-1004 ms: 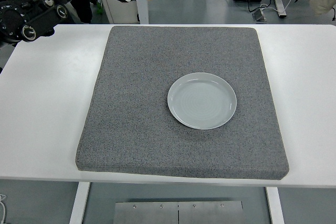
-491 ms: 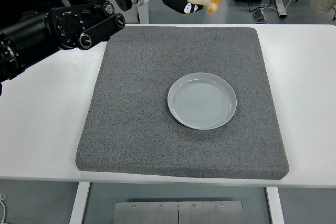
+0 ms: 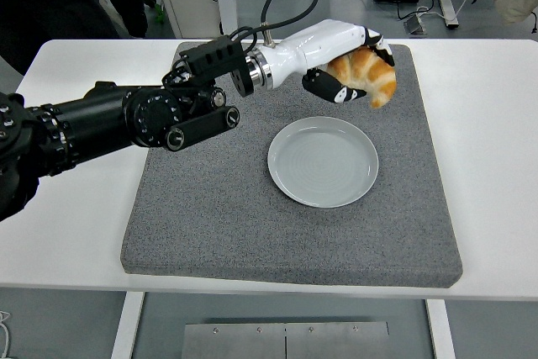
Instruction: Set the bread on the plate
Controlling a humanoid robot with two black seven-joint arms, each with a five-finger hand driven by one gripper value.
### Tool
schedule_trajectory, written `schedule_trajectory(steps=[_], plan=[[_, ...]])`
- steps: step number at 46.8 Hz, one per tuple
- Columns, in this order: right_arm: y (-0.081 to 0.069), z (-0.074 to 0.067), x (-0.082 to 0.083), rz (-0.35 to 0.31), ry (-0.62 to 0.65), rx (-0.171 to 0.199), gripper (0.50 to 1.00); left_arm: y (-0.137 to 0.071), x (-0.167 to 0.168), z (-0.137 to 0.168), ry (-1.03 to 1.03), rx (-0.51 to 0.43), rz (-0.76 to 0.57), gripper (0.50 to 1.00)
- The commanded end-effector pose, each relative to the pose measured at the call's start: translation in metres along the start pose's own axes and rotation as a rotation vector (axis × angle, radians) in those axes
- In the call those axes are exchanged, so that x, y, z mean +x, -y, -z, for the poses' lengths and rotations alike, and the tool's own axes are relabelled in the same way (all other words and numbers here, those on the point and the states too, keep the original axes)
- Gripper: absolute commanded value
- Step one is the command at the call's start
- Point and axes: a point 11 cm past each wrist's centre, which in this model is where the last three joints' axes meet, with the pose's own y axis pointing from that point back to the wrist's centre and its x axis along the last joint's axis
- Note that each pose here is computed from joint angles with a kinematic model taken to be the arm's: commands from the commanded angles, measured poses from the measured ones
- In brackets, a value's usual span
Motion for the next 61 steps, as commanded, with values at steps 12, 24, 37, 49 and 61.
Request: schedule_trajectory(steps=[12, 24, 37, 49, 61], plan=[[0.001, 0.002, 0.000, 0.000, 0.001, 0.003, 1.000, -0.026, -0.060, 0.017, -0.049, 0.050, 0.014, 0.500], [0.001, 0.002, 0.000, 0.000, 0.000, 0.003, 1.000, -0.034, -0.076, 0.022, -0.076, 0.068, 0.031, 0.500], [0.001, 0.002, 0.000, 0.002, 0.000, 0.003, 1.000, -0.040, -0.088, 0.024, -0.097, 0.081, 0.041, 0.500], [0.001, 0.002, 0.000, 0.001, 0.001, 0.003, 1.000, -0.040, -0.089, 0.024, -0.096, 0.082, 0.042, 0.500], [0.001, 0.002, 0.000, 0.002, 0.000, 0.003, 1.000, -0.047, -0.098, 0.030, -0.098, 0.100, 0.051, 0.500]])
